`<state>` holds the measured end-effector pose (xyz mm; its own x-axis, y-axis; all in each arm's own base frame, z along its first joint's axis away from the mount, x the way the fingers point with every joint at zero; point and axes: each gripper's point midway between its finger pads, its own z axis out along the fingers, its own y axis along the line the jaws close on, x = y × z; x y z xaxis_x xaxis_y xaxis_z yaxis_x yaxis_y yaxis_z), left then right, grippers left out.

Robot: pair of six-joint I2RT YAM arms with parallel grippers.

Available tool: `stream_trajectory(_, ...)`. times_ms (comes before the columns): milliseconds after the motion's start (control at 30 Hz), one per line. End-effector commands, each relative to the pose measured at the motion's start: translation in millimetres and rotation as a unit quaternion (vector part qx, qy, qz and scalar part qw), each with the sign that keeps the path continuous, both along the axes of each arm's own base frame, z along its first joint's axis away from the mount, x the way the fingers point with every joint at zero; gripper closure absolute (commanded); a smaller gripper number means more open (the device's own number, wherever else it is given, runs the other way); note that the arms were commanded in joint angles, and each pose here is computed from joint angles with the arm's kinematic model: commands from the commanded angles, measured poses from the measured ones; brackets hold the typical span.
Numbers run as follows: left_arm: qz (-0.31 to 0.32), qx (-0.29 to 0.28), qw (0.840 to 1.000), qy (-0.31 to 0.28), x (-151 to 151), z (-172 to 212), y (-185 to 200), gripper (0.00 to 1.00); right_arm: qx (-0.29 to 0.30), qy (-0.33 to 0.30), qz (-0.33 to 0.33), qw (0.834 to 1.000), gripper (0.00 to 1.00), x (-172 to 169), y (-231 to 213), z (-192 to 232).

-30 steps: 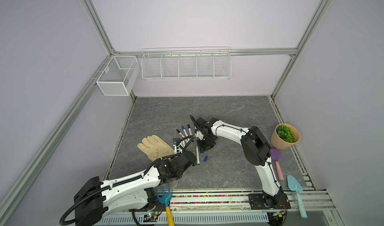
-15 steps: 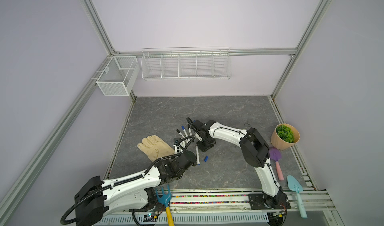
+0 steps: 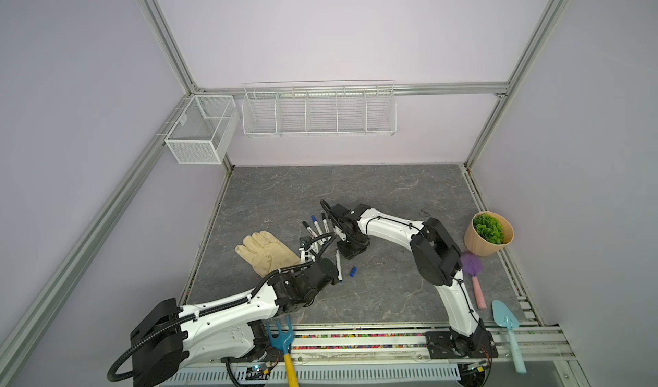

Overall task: Insert the pens into the pen caps
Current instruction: 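Close the right gripper on a blue cap, then lift the blue cap with the right gripper above the held marker tip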

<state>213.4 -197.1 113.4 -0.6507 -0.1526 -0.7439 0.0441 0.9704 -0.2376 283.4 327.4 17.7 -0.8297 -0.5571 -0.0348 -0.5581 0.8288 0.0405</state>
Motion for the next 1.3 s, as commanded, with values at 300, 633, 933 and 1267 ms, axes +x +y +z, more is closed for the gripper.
stream_trajectory(300,0.003,-0.010,1.000,-0.007,4,10,-4,1.00,-0.043,-0.016,0.007,0.999,0.69,18,-7,-40)
stream_trajectory(633,-0.024,-0.006,1.000,-0.013,4,12,-11,1.00,0.036,-0.032,-0.013,0.999,0.86,25,2,-16)
stream_trajectory(933,-0.196,-0.004,0.980,-0.019,-8,21,-68,1.00,0.291,-0.105,-0.097,0.946,0.89,38,-27,122)
stream_trajectory(1267,-0.293,-0.051,0.953,-0.060,-19,48,-128,1.00,0.462,-0.162,-0.083,0.868,0.89,6,-34,221)
